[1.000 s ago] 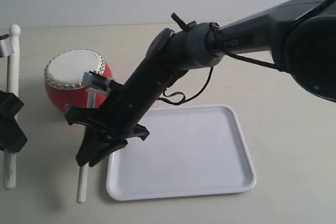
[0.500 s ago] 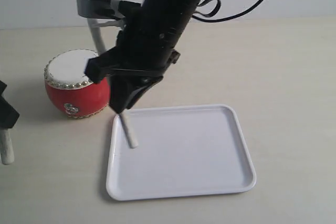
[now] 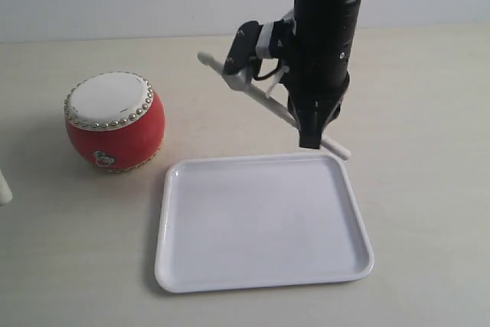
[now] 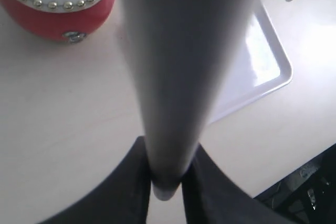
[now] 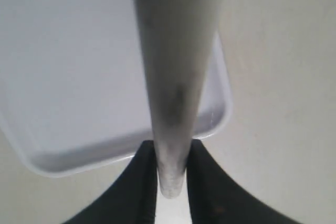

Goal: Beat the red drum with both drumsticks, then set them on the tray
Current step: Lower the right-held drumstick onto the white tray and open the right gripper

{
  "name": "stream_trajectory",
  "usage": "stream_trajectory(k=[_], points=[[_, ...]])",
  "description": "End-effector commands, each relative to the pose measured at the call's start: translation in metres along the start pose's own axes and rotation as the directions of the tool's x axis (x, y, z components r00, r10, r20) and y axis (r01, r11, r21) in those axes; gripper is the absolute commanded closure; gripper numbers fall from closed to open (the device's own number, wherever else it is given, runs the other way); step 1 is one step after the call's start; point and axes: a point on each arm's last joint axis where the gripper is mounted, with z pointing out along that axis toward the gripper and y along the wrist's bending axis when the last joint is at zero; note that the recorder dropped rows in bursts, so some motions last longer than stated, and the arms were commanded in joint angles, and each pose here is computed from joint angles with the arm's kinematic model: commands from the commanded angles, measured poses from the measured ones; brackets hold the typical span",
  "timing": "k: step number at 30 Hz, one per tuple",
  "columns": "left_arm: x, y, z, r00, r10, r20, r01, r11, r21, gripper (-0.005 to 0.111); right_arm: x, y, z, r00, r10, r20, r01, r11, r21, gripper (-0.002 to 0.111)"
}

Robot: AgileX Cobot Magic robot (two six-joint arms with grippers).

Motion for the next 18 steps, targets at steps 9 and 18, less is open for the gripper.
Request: stream_trajectory(k=[9,18], points=[[0.017,-0.009,-0.011,0.999,0.010,0.047,-0.011,1.000,0.021,0.107,-0.022,0.030,0.041,0.920,-0.330,-0.214,0.337,0.941,-0.002,0.108],[0.023,-0.009,-0.009,1.000,0.008,0.001,-0.008,0.999,0.033,0.107,-0.048,0.037,0.074,0.932,-0.272,-0.240,0.307,0.944,0.119,0.108]])
